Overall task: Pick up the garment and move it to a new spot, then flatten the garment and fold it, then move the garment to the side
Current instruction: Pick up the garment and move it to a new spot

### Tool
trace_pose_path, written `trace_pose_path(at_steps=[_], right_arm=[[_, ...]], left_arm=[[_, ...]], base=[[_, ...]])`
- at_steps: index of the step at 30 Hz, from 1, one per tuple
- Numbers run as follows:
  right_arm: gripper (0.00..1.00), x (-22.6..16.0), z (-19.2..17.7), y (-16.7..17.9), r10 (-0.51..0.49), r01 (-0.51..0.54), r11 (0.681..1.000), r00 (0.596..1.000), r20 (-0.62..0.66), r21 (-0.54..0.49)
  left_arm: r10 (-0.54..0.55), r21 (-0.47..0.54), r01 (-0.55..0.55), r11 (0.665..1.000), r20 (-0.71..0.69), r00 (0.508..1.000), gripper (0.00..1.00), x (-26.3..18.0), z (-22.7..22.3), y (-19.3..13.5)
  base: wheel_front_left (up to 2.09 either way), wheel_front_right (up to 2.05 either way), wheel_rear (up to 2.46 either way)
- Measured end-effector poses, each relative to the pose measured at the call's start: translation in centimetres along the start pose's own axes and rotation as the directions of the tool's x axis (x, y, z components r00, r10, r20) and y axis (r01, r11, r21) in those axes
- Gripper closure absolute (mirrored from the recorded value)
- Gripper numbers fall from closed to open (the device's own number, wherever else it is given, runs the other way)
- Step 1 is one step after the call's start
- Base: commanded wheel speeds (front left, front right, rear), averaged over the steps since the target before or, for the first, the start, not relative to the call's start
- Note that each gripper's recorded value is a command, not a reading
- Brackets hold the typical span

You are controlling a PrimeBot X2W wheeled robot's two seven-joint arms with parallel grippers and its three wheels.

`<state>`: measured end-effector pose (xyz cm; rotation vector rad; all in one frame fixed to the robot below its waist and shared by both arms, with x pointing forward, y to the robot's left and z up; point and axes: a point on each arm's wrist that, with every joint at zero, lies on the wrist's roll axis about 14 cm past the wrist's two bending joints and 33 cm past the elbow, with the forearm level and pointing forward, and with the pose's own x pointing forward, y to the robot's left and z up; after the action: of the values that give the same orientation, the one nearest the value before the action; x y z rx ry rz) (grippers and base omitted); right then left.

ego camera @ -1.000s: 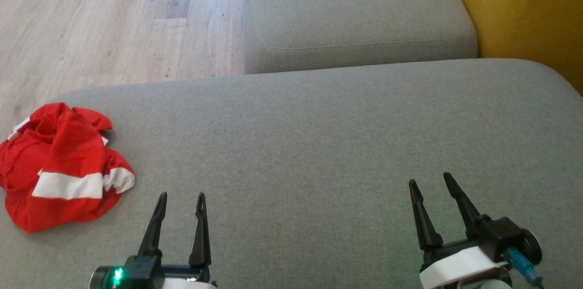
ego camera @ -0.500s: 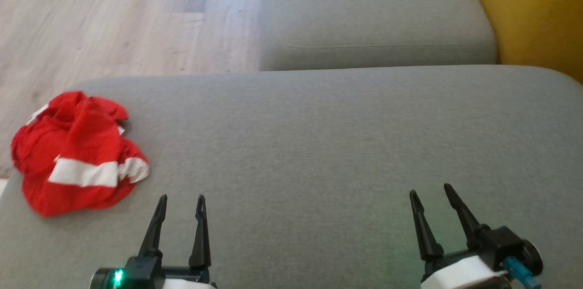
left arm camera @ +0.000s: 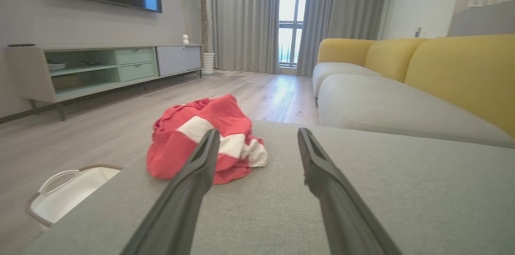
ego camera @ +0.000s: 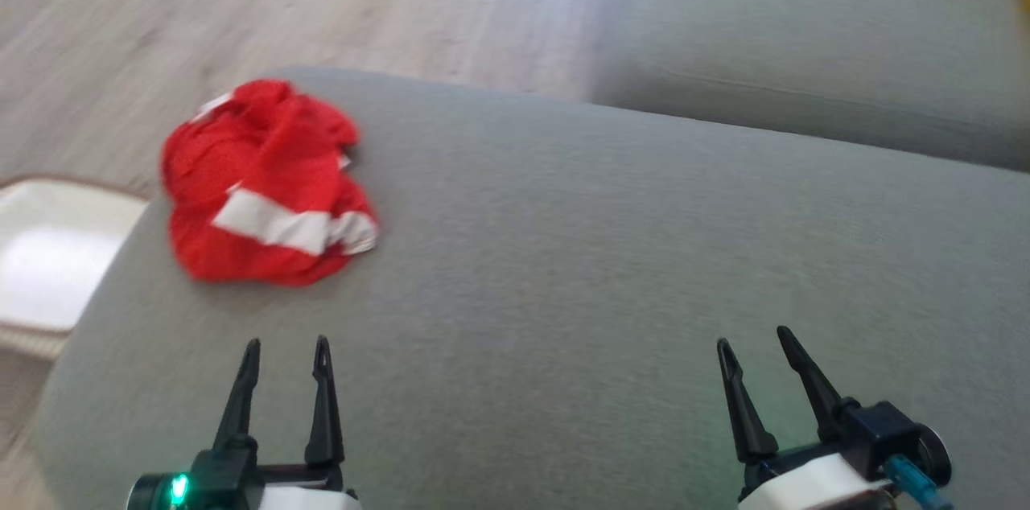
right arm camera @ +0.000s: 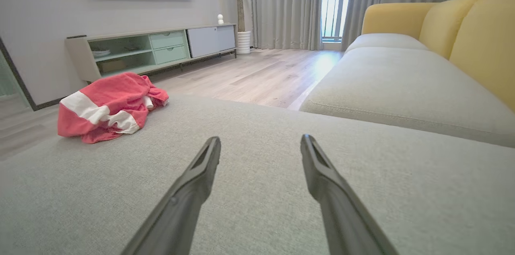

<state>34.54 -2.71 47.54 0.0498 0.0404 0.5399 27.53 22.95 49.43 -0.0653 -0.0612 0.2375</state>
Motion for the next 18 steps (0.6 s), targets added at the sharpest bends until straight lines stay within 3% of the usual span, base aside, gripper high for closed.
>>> trace_pose_path(at_steps=[11, 18], right_arm=[[0.00, 3.4, -1.3, 4.9, 0.184, -0.184, 0.983, 0.982, -0.043, 0.011], [0.00, 4.7, -2.1, 5.1, 0.209, -0.209, 0.978, 0.976, -0.060, -0.004]], left_arm=[[0.254, 0.023, -0.254, 0.967, 0.006, 0.967, 0.00, -3.5, 0.5, 7.2], [0.290, 0.090, -0.290, 0.953, 0.010, 0.957, 0.00, -3.3, 1.0, 8.7]], base=[[0.00, 0.00, 0.00], [0.00, 0.00, 0.00]])
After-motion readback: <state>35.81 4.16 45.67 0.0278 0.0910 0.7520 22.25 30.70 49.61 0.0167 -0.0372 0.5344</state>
